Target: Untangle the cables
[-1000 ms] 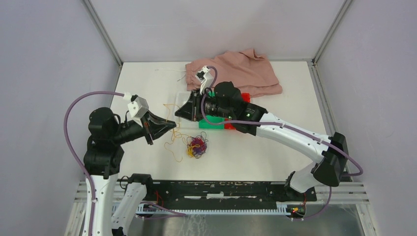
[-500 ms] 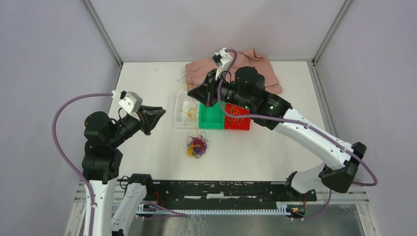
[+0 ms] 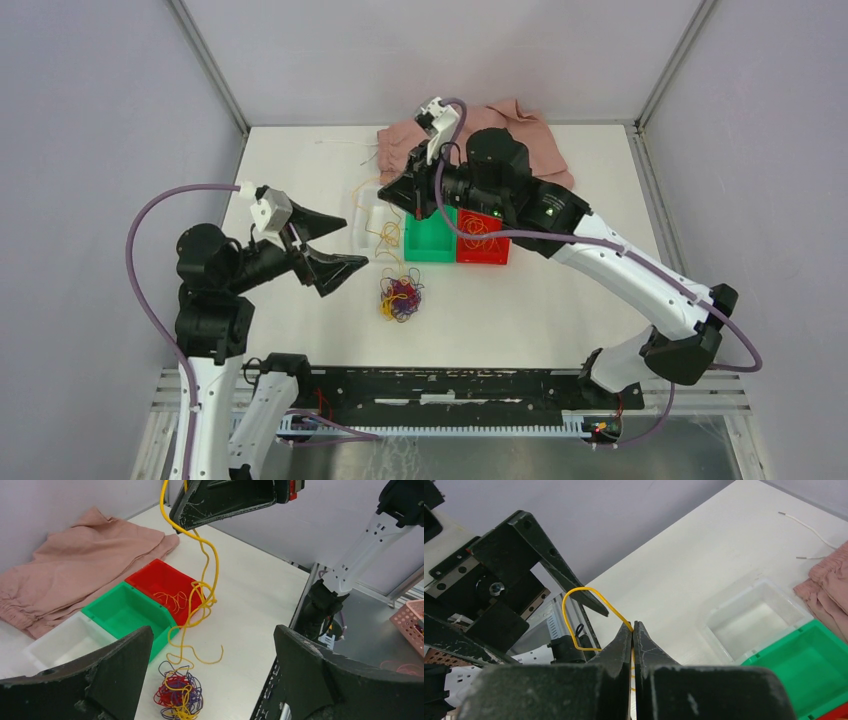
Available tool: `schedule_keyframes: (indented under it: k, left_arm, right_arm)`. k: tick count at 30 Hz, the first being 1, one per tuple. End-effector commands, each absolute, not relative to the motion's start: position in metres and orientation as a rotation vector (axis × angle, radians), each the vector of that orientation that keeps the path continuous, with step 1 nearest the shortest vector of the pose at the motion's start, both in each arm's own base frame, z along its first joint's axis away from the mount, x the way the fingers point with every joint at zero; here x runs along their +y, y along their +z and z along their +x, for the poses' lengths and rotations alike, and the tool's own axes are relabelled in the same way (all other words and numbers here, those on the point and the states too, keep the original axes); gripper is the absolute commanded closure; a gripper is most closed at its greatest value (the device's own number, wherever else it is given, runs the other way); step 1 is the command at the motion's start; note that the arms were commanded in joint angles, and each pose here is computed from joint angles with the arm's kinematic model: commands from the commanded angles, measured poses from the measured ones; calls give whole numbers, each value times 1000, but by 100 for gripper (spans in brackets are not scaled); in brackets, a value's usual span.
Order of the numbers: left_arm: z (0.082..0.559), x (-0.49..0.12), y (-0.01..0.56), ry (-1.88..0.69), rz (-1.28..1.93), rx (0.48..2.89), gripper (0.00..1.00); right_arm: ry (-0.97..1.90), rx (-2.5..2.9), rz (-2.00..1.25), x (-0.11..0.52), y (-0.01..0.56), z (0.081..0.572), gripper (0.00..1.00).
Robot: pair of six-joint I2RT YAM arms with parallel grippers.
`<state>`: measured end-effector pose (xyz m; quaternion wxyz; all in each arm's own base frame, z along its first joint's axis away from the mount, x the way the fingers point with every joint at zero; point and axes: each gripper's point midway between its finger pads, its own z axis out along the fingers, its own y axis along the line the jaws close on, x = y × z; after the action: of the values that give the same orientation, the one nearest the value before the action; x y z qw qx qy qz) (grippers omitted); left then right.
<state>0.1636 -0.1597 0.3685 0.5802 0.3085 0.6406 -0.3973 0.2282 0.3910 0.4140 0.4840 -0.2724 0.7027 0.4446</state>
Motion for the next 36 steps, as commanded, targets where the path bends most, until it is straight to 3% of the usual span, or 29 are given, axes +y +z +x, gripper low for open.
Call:
schedule_keyframes:
  k: [1,5,8,10,15,18,28,36]
  left_arm:
    - [164,-166,383,-997,717,1449,4]
    - [168,-168,396,-1027,710,1419,6]
    - [179,-163,396,-960,669,1415,17]
    - [191,-157,393,-912,617,1425,28]
    - [221,-136,391,-731,494,1434,72]
    - [232,-121,392,-615,454,1426,86]
    - [254,-83,430,-289,414,1318,95]
    - [259,-50,476,75,469,1123,96]
  right_arm:
    - [1085,1628,-723,407,445,215,99]
    - [1005,1664,-768,418,434,210,99]
    - [995,1664,-792,424,431,203,100]
    - [1002,1668,-800,428,428,199,99]
    - [1017,1687,-807,430,423,193,99]
    - [1043,1690,-803,427,421,188,99]
    - [1320,1617,-851,416,449,140,99]
    - [1186,1602,-841,359,469,132,100]
